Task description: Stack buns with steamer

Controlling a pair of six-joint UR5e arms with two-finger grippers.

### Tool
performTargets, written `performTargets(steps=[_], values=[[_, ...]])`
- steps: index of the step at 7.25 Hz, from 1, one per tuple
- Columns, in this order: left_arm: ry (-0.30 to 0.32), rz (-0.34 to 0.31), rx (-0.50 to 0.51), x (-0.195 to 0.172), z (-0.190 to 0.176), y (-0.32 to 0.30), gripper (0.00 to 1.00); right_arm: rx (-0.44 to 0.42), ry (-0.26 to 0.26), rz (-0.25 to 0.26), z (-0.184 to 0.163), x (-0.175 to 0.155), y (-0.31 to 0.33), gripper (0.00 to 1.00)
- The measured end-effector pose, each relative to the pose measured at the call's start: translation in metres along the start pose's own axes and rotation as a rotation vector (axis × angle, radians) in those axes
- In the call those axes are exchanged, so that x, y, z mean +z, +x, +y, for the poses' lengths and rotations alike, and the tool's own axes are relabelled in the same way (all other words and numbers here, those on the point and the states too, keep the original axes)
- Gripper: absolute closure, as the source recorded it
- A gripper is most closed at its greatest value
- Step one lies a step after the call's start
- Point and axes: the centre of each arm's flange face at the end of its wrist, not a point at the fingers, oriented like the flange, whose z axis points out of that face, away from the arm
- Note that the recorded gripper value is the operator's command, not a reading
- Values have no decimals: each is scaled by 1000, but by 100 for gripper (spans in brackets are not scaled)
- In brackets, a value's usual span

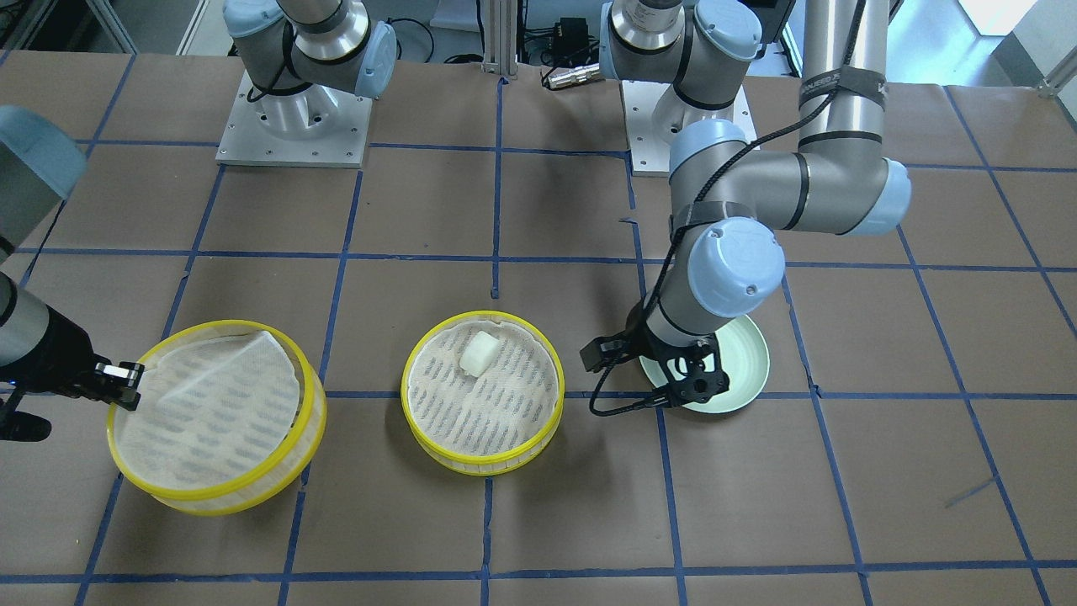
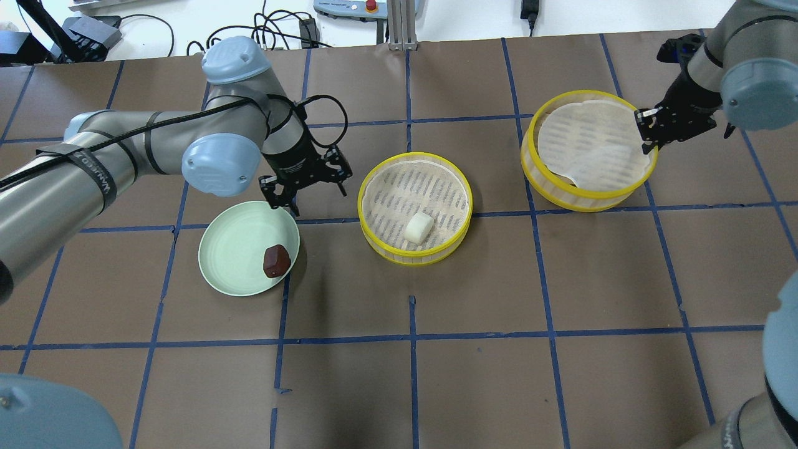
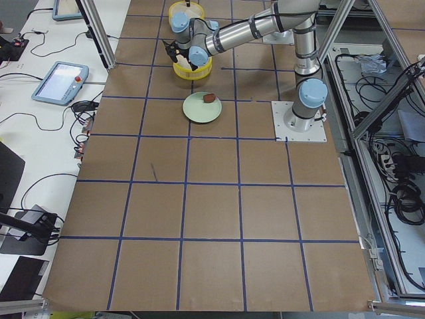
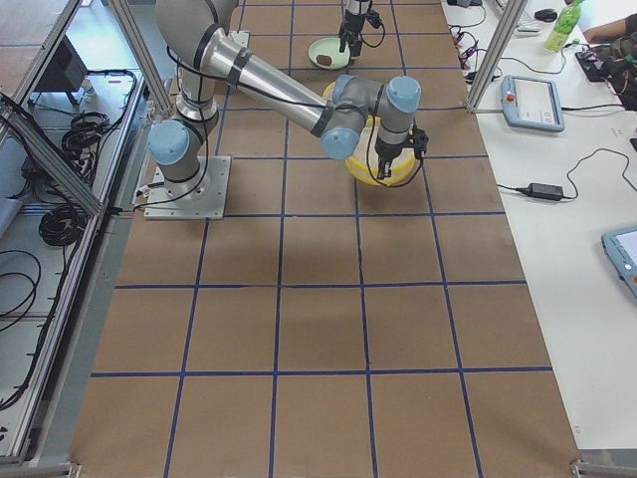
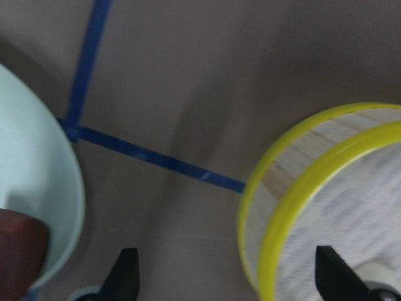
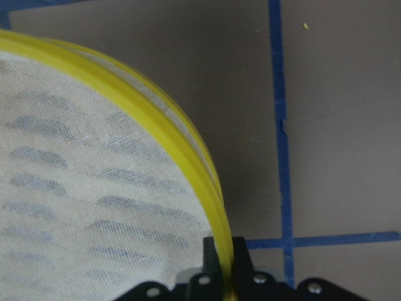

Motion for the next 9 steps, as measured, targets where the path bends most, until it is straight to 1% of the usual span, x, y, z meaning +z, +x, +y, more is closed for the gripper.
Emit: performTargets(steps=[1, 2, 3, 4, 5, 6, 8, 9], values=[[-56, -20, 66, 18, -1, -35, 8, 29, 6, -3, 9, -14, -59, 93], [-104, -12, 99, 38, 3, -56, 19, 75, 6, -4, 24, -21, -123, 92], [-131, -2, 114, 52, 6, -65, 41, 116, -1, -4, 42, -20, -180, 92], [-151, 2, 135, 61, 8, -70, 70, 144, -12, -2, 60, -14, -226, 92], [-160, 4, 163, 65, 8, -73, 90, 159, -29, 4, 73, -4, -255, 92], [-159, 5, 180, 65, 6, -74, 92, 163, -50, 16, 77, 11, -267, 91], [-130, 8, 189, 52, 0, -74, 92, 170, -78, 35, 79, 29, -272, 90], [-107, 14, 182, 37, -7, -74, 86, 171, -88, 38, 81, 34, -273, 90]])
